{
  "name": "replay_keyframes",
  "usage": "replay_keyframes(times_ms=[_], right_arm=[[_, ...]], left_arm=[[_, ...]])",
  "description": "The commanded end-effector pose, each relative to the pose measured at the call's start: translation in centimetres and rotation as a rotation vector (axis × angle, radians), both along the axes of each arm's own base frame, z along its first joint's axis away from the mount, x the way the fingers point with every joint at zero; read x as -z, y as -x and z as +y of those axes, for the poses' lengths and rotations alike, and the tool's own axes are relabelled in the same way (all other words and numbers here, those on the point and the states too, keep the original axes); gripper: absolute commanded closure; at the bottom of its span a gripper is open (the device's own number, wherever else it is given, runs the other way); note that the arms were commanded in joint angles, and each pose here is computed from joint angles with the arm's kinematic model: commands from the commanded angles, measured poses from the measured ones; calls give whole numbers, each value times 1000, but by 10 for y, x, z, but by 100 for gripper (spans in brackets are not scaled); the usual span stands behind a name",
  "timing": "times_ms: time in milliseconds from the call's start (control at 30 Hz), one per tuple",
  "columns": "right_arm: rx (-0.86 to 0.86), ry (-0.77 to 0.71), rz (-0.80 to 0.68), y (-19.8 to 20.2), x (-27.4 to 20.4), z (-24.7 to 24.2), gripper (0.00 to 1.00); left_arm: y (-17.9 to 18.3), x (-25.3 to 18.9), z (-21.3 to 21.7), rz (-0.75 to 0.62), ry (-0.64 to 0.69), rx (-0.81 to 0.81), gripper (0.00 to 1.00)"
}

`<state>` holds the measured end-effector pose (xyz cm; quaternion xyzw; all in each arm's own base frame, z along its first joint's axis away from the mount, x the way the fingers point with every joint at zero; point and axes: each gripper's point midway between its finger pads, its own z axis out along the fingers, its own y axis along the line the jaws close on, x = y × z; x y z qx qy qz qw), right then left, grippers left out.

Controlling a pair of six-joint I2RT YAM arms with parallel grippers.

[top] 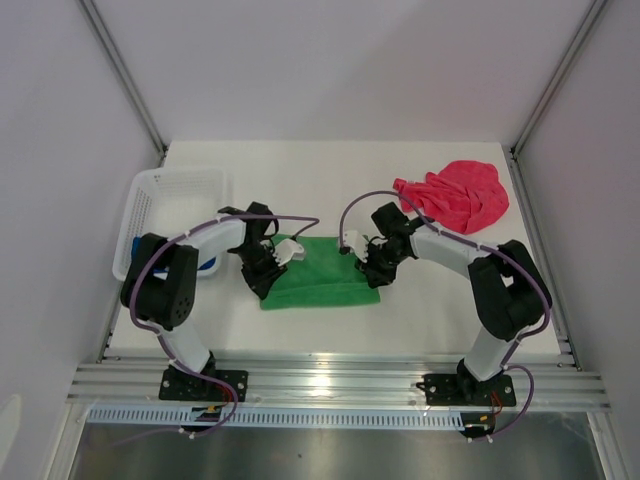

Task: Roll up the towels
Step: Roll the towel

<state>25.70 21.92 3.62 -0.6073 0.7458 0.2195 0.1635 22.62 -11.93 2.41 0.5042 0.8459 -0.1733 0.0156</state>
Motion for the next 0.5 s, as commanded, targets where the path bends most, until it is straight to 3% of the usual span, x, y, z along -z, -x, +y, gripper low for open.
replay_keyframes(times_ms=[0, 33, 233, 267, 300, 467], right_arm=[[134, 26, -64, -31, 2, 0, 81], [154, 37, -69, -34, 3, -2, 77], [340, 13, -147, -56, -24, -10, 63], [366, 7, -163, -59, -29, -13, 53], [387, 3, -184, -63, -35, -14, 34], [417, -86, -300, -62, -77, -15, 34]], left_arm=[[-27, -10, -3, -91, 0, -67, 68], [-27, -11, -3, -90, -1, -91, 64], [-45, -28, -6, -167, 14, -154, 64], [-47, -31, -6, -173, 14, -162, 65], [-48, -36, -6, -179, 22, -167, 65], [-50, -85, -19, -279, 130, -153, 62]])
